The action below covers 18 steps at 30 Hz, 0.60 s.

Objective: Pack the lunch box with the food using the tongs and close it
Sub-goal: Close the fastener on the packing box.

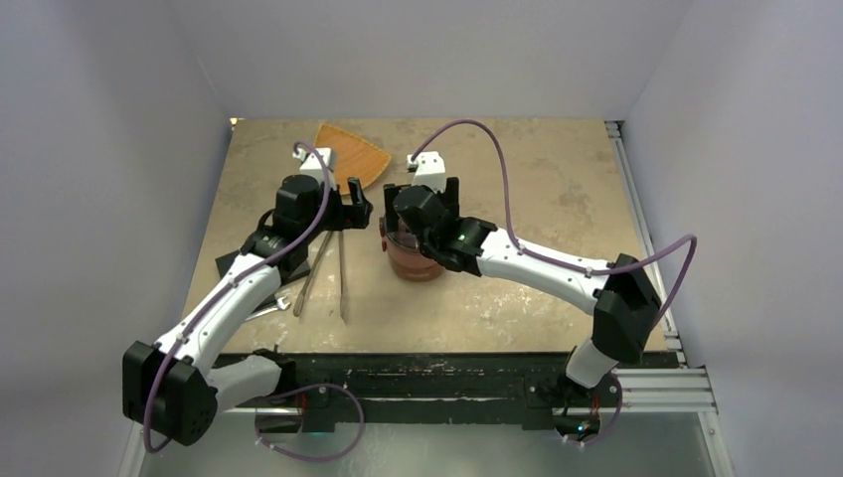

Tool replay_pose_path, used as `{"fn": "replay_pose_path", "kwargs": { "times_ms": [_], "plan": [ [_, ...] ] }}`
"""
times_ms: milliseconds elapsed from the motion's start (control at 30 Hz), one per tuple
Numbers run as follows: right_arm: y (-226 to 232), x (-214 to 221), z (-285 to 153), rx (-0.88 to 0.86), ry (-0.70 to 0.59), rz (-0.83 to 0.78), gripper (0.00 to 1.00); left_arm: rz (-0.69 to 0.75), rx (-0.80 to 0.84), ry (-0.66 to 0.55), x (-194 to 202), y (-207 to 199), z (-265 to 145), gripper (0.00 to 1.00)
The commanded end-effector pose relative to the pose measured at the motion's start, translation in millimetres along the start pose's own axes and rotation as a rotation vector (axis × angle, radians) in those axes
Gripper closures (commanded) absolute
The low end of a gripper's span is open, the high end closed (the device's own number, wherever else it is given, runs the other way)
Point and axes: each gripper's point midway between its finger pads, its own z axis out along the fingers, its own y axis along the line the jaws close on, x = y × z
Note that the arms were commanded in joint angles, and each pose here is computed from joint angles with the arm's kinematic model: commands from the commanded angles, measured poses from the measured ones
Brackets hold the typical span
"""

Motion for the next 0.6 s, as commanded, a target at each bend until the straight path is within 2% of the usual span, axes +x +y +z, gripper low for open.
{"fn": "replay_pose_path", "kwargs": {
  "times_ms": [0,300,433,567],
  "plan": [
    [-13,-15,-30,-0.005,0.045,-0.074,0.01,0.035,-0.112,-0.036,-6,27,-19,0.07],
    [-30,-59,-50,-0.133,0.011,0.023,0.01,0.043,-0.159,-0.043,-18,40,-38,0.05],
    [-64,-67,-41,-0.213,0.000,0.106,0.01,0.033,-0.203,-0.073,-25,52,-44,0.01],
    [-115,-67,-31,-0.207,-0.001,0.151,0.01,0.009,-0.242,-0.085,-28,70,-49,0.01]
  ]
}}
